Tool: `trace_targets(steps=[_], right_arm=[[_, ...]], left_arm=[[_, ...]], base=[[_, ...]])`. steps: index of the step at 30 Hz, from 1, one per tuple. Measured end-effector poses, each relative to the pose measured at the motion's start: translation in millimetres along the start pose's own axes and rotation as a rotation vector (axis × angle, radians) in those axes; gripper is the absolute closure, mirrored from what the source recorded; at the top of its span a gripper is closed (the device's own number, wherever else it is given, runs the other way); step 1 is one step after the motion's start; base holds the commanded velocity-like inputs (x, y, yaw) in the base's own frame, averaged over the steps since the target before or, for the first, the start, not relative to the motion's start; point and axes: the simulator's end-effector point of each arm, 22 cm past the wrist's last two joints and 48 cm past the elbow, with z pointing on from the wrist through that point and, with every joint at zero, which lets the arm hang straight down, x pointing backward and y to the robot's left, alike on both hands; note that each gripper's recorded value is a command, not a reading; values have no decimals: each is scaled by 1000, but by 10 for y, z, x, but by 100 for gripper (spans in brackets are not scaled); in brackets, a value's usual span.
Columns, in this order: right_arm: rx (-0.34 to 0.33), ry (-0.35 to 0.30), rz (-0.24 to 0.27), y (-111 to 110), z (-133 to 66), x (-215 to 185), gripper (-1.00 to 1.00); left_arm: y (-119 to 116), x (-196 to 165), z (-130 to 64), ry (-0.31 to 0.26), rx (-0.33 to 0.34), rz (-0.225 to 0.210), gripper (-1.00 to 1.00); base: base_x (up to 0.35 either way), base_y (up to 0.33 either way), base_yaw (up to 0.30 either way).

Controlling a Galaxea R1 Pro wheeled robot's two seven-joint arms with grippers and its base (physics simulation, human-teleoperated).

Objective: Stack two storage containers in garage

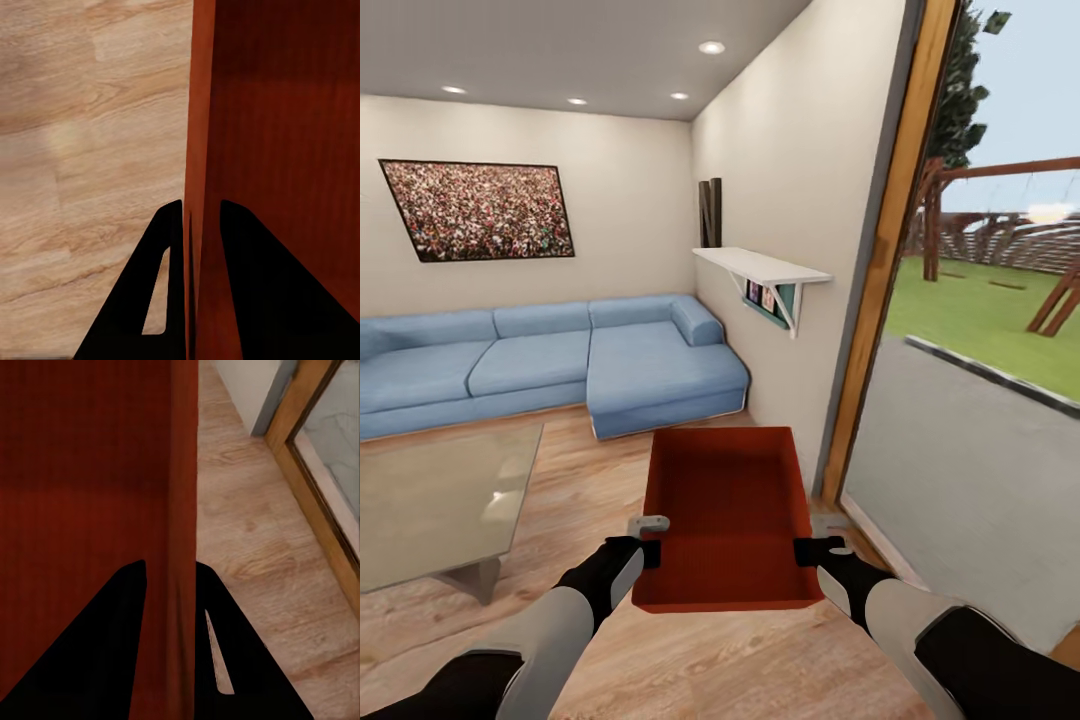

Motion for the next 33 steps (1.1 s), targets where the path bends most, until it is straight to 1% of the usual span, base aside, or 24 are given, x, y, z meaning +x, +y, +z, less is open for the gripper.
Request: trace_targets(steps=[33], right_arm=[[0,0,0,0,0,0,100]], left_arm=[[0,-2,0,0,0,0,100]], base=[[0,0,275]])
